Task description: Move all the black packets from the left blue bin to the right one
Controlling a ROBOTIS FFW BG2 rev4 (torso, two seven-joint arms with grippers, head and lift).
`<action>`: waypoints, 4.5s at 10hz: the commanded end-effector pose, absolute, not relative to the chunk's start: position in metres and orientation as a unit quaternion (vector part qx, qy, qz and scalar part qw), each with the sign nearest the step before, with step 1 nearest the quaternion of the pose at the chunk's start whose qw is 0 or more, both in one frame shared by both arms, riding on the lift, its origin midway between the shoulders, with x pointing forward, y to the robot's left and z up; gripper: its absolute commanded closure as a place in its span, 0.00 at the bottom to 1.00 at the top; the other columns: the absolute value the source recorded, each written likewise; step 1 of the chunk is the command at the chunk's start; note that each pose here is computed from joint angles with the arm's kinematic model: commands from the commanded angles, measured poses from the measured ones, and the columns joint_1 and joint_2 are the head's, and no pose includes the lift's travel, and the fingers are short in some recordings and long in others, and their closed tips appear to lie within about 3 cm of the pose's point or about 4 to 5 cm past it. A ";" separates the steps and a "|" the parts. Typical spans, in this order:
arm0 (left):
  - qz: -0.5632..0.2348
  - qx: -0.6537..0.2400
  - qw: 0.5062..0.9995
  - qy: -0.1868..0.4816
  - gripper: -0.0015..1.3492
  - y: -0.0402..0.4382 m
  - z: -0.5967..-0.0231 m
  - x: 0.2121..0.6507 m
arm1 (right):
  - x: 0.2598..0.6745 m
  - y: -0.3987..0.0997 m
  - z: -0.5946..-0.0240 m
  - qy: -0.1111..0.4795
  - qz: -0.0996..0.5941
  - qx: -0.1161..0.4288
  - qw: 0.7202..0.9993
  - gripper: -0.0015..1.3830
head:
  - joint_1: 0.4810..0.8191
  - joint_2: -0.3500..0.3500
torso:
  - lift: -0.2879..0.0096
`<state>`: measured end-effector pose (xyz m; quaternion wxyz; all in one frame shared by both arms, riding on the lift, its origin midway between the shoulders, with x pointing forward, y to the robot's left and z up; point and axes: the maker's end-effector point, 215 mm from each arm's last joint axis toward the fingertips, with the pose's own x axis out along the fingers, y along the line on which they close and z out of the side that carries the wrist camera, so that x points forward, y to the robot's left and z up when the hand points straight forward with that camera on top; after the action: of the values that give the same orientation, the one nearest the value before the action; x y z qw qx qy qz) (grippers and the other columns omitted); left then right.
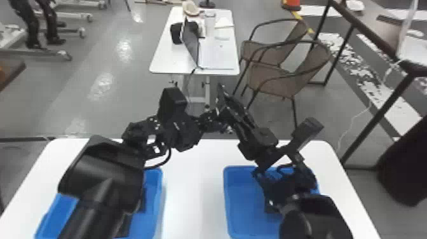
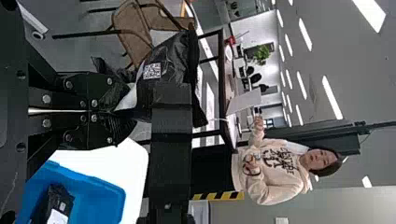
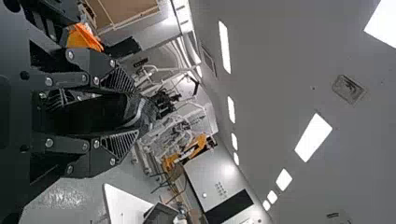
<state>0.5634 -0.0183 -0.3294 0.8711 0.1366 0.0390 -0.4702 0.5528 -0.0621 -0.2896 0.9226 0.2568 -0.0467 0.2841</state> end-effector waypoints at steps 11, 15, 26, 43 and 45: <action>-0.325 0.076 0.940 0.068 0.00 0.141 -0.363 0.556 | 0.519 -0.191 -0.359 -0.011 0.123 0.255 0.959 0.92 | 0.63 0.39 | 0.97; -0.268 0.045 0.959 0.084 0.00 0.192 -0.379 0.538 | 0.486 -0.218 -0.438 0.067 0.082 0.319 0.942 0.92 | 0.63 0.46 | 0.97; -0.259 0.037 0.961 0.086 0.17 0.204 -0.387 0.532 | 0.477 -0.240 -0.530 0.135 0.038 0.337 0.931 0.22 | 0.63 0.46 | 0.97; -0.278 0.183 0.843 0.423 0.23 0.319 -0.537 0.485 | 0.495 -0.280 -0.403 0.011 0.028 0.304 0.952 0.08 | 0.63 0.57 | 0.97; -0.293 0.244 0.812 0.442 0.04 0.316 -0.540 0.493 | 0.494 -0.278 -0.406 0.013 0.029 0.309 0.950 0.08 | 0.63 0.56 | 0.97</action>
<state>0.4896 0.3150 -0.5399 0.8207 0.2223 0.4373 -0.2929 0.4941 -0.2790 -0.4053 0.9508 0.3081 0.0129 0.0288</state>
